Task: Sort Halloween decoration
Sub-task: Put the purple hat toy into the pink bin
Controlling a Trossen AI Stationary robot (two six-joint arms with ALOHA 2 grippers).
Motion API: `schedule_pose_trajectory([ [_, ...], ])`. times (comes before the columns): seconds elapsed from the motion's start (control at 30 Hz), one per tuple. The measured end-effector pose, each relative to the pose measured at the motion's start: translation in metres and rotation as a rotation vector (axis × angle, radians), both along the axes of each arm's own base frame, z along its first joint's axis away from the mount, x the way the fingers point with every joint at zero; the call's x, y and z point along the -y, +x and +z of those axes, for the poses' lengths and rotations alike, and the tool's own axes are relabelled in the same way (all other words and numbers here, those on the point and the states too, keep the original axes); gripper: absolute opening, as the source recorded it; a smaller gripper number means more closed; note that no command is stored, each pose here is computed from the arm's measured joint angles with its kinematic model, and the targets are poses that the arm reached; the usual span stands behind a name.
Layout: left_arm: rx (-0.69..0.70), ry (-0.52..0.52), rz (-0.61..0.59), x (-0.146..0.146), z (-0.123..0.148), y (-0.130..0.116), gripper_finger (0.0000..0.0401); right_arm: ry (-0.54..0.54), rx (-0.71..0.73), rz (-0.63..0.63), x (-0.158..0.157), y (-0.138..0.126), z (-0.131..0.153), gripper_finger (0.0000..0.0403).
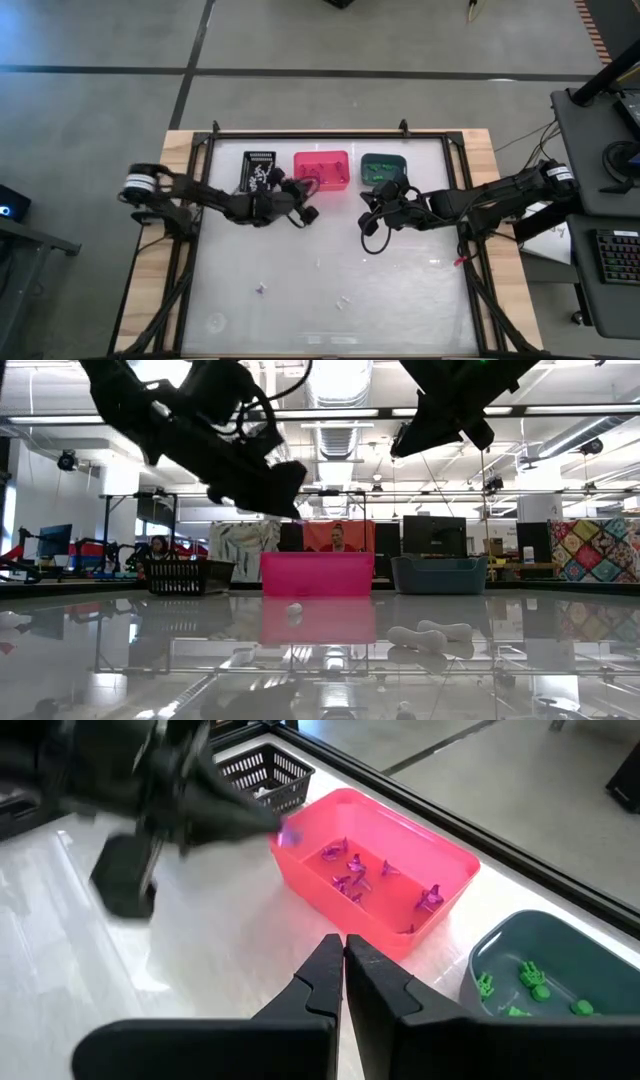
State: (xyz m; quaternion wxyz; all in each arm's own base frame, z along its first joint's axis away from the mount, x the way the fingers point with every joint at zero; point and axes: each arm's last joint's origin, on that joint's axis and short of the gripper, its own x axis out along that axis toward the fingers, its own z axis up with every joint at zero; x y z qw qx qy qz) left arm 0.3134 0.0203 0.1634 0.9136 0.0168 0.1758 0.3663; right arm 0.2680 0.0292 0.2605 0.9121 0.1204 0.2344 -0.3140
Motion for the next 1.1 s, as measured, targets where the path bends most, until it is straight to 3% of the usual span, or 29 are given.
schedule_pose_trajectory([
  [0.17, -0.040, -0.035, -0.024, -0.036, 0.021, -0.015, 0.0000, 0.006, 0.007, -0.003, 0.000, 0.000, 0.000, 0.0009],
  [0.4, -0.043, -0.183, -0.091, -0.077, 0.018, -0.027, 0.0000, 0.039, 0.014, 0.010, -0.001, 0.000, 0.000, 0.0009],
  [1.1, -0.043, -0.194, -0.088, -0.080, 0.016, -0.027, 0.0000, 0.078, 0.024, 0.018, -0.002, 0.001, 0.000, 0.0009],
])
